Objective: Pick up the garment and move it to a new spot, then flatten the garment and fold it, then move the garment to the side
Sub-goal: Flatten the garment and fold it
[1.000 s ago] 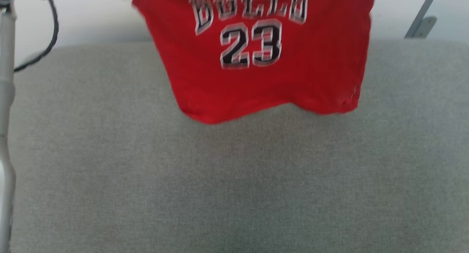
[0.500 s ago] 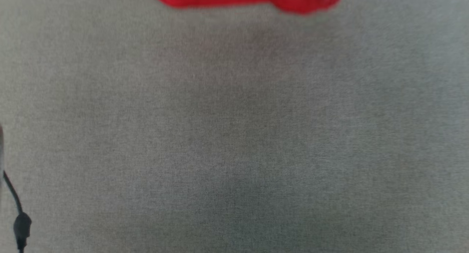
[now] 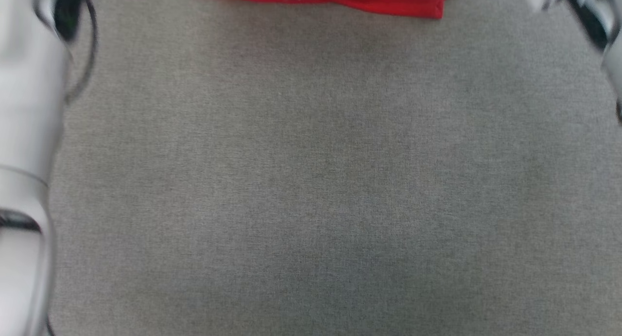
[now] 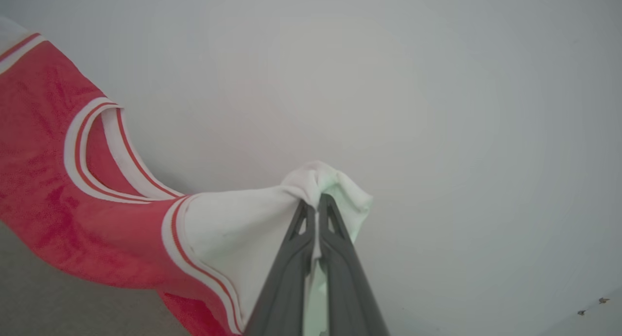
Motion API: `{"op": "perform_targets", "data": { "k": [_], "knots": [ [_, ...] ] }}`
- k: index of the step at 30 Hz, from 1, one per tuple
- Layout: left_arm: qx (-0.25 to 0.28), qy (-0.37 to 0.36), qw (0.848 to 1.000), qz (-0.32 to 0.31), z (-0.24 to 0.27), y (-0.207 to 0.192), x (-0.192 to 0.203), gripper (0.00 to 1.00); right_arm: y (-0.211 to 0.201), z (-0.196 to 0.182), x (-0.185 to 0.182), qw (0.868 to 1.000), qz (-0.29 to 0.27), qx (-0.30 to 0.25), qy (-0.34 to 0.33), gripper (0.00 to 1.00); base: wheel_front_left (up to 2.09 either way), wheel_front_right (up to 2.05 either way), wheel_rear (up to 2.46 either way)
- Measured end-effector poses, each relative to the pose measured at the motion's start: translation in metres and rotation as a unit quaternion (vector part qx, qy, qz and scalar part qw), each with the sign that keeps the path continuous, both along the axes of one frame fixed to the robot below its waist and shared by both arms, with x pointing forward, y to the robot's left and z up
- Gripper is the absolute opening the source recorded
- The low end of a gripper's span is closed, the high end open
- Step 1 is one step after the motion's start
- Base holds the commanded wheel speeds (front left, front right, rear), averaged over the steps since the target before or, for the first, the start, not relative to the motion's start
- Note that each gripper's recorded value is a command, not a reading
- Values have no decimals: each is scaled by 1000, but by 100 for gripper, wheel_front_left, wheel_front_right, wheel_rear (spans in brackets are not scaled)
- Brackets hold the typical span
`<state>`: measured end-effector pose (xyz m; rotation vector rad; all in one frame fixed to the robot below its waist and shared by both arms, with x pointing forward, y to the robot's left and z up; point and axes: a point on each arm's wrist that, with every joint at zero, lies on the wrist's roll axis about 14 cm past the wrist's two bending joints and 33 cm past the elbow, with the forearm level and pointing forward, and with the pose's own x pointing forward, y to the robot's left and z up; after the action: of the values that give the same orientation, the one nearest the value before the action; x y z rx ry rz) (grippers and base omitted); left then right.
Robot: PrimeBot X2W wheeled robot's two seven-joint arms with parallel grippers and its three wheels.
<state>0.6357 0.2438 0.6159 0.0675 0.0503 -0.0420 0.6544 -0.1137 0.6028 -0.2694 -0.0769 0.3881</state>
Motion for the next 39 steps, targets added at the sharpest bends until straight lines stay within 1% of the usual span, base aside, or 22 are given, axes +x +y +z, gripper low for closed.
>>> {"op": "perform_targets", "data": {
  "k": [1, 3, 4, 7, 12, 13, 14, 17, 18, 22, 26, 29, 33, 34, 36, 39],
  "knots": [
    [-1, 30, 1000, 2, -16, 2, -6, 0, 2, -8, -5, 1000, 6, 3, 14, 0, 0, 0, 0],
    [-21, 87, 996, 4, -49, 1, -19, 0, -1, -23, -15, 999, 12, 2, 41, 0, 0, 0, 0],
    [-19, 112, 994, -1, -63, -2, -26, 0, -4, -30, -20, 998, 14, 2, 55, 0, 0, 0, 0],
    [-37, 177, 983, -7, -98, -4, -50, 0, -7, -49, -38, 996, 25, 7, 90, 0, 0, 0, 0],
    [-76, 249, 965, -16, -136, 0, -90, 0, -3, -78, -77, 987, 59, 18, 146, 0, 0, 0, 0],
    [-86, 263, 961, -21, -144, -2, -98, 0, -5, -83, -84, 986, 64, 13, 154, 0, 0, 0, 0],
    [-84, 275, 957, -29, -151, -4, -106, 0, -8, -89, -92, 985, 68, 6, 160, 0, 0, 0, 0],
    [-101, 304, 946, -39, -166, -3, -129, 0, -14, -106, -114, 979, 77, 4, 189, 0, 0, 0, 0],
    [-103, 326, 939, -41, -178, -2, -147, 0, -14, -119, -131, 974, 88, -1, 210, 0, 0, 0, 0],
    [-106, 368, 923, -34, -200, -3, -187, 0, -23, -139, -161, 964, 96, -11, 248, 0, 0, 0, 0],
    [-111, 422, 900, -1, -223, 4, -240, 0, -28, -158, -196, 951, 106, -14, 290, 0, 0, 0, 0],
    [-110, 443, 889, 21, -229, 7, -272, 0, -37, -171, -219, 941, 103, -16, 321, 0, 0, 0, 0],
    [-115, 470, 873, 52, -239, 10, -310, 0, -45, -188, -251, 923, 95, -11, 372, 0, 0, 0, 0],
    [-115, 470, 873, 52, -239, 10, -310, 0, -45, -188, -251, 923, 95, -11, 372, 0, 0, 0, 0],
    [-126, 481, 866, 60, -242, 7, -324, 0, -48, -195, -267, 914, 93, -7, 396, 0, 0, 0, 0],
    [-135, 497, 854, 71, -248, 4, -345, 0, -49, -209, -296, 892, 92, 1, 443, 0, 0, 0, 0]
  ]
}}
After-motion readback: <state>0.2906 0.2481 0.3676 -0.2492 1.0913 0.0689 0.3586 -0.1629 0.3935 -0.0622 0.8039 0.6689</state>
